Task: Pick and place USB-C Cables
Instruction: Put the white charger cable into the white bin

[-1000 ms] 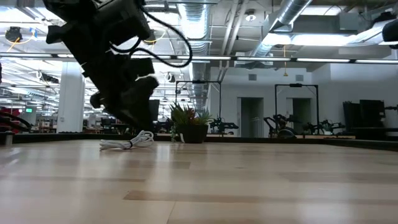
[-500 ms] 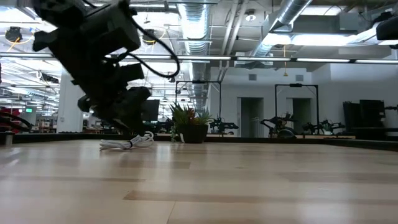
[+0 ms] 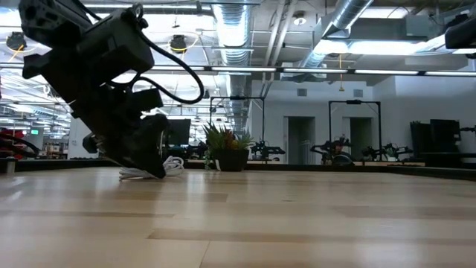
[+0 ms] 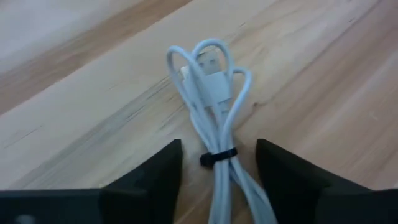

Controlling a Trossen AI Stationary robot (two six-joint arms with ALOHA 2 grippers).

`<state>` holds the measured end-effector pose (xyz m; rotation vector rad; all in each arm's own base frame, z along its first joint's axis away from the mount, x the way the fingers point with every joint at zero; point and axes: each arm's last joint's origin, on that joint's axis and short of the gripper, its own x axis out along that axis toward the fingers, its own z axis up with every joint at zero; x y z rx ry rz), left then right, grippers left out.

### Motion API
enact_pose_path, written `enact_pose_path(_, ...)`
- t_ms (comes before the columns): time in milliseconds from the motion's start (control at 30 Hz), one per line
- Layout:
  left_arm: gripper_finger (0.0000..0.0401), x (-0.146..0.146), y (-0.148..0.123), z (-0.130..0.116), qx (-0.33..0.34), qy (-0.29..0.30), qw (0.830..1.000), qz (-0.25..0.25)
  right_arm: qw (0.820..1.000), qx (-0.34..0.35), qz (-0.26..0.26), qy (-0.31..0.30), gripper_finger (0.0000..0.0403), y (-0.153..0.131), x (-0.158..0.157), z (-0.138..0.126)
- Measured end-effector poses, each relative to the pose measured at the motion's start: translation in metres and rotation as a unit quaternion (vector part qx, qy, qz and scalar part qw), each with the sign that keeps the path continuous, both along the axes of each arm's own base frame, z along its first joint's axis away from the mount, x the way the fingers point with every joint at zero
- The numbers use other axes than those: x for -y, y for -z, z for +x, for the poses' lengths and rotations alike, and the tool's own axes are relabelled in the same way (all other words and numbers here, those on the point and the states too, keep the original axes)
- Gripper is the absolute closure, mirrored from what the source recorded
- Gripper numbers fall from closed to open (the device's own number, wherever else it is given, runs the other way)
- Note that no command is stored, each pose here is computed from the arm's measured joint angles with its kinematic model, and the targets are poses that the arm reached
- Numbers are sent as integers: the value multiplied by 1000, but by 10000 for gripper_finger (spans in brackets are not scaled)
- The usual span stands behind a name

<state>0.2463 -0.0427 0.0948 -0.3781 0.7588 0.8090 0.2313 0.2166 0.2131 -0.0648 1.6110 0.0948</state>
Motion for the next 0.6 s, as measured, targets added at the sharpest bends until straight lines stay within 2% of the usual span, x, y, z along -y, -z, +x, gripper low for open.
enact_pose_path(333, 382, 2, 7, 3, -1, 8, 1000, 19, 1000, 2, -1, 6, 173, 0, 3, 3)
enact_pose_path(500, 379, 3, 1, 8, 6, 16, 1000, 23, 1000, 17, -14, 10, 173, 0, 5, 5)
enact_pose_path(600, 385, 4, -7, 12, -1, 44, 999, 25, 1000, 24, -17, 10, 176, -4, 7, 4)
